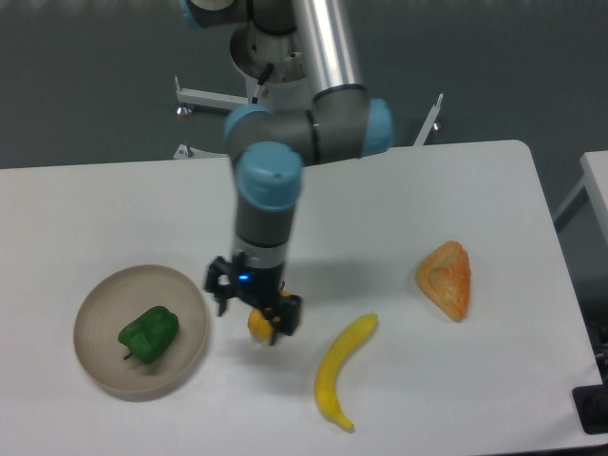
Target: Place the green pepper on the plate
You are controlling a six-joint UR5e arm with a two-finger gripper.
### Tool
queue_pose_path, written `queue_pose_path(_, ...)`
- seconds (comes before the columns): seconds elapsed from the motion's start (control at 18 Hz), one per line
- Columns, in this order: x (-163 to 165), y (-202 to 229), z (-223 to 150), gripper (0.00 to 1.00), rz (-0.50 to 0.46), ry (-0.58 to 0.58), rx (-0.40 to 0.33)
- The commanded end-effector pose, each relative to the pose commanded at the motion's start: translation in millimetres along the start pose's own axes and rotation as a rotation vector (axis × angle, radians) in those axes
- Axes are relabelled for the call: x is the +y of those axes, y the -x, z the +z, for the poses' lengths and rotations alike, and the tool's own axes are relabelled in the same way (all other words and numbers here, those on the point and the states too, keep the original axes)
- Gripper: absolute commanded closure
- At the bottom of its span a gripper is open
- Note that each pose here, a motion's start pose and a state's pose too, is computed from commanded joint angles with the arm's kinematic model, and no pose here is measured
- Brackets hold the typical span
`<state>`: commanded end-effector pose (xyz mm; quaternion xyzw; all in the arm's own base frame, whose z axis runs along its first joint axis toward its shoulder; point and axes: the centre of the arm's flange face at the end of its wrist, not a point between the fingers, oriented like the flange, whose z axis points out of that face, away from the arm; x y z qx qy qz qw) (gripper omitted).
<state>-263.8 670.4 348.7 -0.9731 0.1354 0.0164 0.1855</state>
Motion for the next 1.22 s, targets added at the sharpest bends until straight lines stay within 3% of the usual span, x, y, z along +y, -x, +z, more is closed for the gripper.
queue_pose_path(0.22,26,50,-15,0.0,-0.019,0.024,-0.027)
queue_pose_path(0.39,42,70,-14,0.0,0.078,0.108,-0.073)
queue_pose_path(0.56,57,88,-14,0.0,0.099,0.136,-0.092)
queue_pose_path(0.89,62,101,-8,0.0,0.168,0.168,-0.104)
queue_pose_path(1.22,64,102,-6,0.0,0.172,0.177,-0.105)
